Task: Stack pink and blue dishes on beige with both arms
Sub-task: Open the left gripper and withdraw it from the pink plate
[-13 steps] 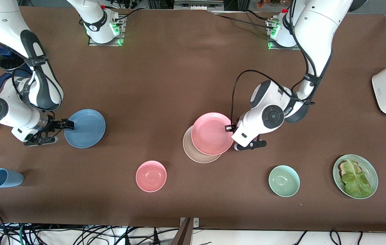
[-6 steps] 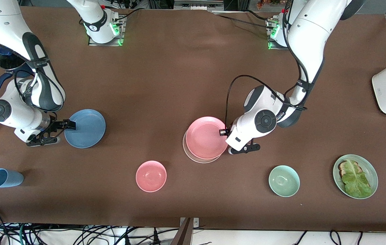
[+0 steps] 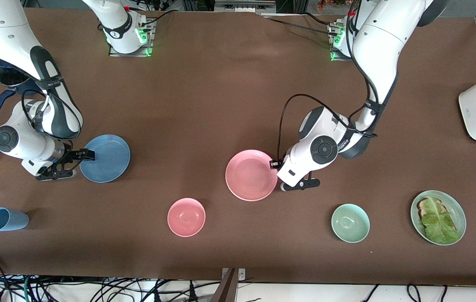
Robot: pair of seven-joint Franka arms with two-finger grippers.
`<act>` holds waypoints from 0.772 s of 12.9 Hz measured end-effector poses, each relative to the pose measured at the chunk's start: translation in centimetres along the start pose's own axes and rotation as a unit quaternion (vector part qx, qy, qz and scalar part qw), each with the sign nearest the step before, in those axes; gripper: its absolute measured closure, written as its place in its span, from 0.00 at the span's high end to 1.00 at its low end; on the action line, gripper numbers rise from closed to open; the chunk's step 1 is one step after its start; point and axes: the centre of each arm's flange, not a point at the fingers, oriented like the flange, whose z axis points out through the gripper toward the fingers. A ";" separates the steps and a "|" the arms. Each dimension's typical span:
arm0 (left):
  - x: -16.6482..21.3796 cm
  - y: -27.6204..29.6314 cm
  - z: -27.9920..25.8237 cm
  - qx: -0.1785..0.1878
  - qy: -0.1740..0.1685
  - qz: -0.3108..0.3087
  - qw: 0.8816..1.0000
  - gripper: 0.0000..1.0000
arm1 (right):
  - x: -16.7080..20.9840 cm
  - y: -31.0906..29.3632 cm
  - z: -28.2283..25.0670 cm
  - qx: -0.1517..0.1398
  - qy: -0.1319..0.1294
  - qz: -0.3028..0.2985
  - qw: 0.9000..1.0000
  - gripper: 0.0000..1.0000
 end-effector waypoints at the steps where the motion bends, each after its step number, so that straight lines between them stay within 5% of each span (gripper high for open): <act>1: 0.3 -0.4 0.0 0.006 0.002 -0.006 1.000 0.76 | 0.0 0.0 0.0 0.000 0.000 0.000 1.000 0.87; 3: 1.2 -1.8 -0.4 0.019 0.004 -0.015 1.000 0.99 | 0.0 0.0 0.0 0.000 0.000 0.000 1.000 0.62; 5: 1.7 -3.6 -1.2 0.049 -0.002 -0.016 0.999 1.00 | 0.0 0.0 0.0 0.000 0.000 0.000 1.000 0.56; 10: 3.8 -9.5 -6.6 0.087 -0.009 -0.026 0.996 1.00 | 0.1 0.0 -0.2 0.000 0.002 0.000 1.000 0.17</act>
